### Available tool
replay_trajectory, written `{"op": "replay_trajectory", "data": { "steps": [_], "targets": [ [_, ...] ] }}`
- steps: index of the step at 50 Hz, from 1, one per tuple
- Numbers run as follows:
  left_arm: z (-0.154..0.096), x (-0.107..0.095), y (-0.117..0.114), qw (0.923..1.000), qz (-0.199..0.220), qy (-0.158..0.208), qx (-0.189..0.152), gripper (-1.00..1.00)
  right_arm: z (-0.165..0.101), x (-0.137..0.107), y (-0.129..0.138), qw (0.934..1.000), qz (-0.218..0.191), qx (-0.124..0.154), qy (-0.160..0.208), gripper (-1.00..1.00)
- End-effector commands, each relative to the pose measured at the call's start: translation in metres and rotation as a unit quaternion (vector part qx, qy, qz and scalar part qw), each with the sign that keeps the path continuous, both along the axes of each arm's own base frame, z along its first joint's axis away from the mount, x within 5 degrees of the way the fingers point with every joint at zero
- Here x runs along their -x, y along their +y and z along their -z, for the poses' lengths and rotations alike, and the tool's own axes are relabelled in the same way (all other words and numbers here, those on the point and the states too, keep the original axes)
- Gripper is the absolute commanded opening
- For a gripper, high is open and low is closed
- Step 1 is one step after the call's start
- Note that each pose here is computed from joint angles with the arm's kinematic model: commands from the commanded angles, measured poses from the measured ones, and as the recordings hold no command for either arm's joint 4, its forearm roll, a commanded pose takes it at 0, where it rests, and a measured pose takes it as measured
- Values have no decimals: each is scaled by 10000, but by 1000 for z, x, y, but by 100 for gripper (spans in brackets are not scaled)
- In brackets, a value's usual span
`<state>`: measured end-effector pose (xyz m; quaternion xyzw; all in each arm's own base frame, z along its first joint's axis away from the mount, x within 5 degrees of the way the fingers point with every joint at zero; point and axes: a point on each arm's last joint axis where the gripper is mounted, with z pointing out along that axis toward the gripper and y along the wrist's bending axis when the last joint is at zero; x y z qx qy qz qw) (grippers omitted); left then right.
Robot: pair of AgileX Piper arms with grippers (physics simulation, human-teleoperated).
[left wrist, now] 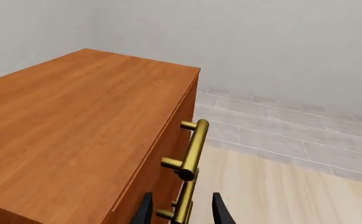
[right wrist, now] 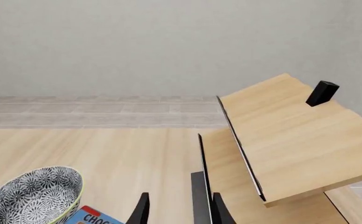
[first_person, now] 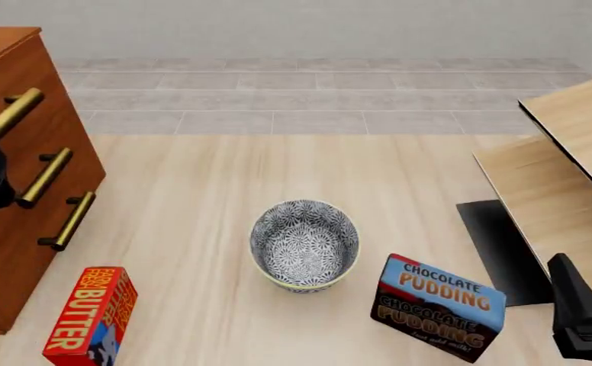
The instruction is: Close the top drawer of the cabinet and put the bowl on top of it.
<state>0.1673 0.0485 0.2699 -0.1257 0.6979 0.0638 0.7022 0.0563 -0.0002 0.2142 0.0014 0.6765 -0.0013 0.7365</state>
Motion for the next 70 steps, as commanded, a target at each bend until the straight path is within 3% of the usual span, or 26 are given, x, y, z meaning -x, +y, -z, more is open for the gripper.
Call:
{"op": "replay_trajectory", "data": {
  "steps": [1, 20, 48, 62, 67, 70],
  "targets": [
    [11, -1, 8, 9991, -279, 210, 258, 100, 0, 0, 0, 10000, -5, -1, -2, 100],
    [13, -5, 12, 9987, -347, 288, 239, 100, 0, 0, 0, 10000, -4, 0, -3, 100],
    [-22, -1, -32, 9953, 854, 313, 317, 100, 0, 0, 0, 10000, -5, 0, -2, 100],
    [-38, -9, -54, 9873, 1463, 500, 358, 100, 0, 0, 0, 10000, -4, 0, -2, 100],
    [-42, -19, -69, 9794, 1866, 756, 179, 100, 0, 0, 0, 10000, -3, 0, -2, 100],
    [-46, -21, -78, 9731, 2052, 955, 425, 100, 0, 0, 0, 10000, -5, 0, -2, 100]
  ]
}}
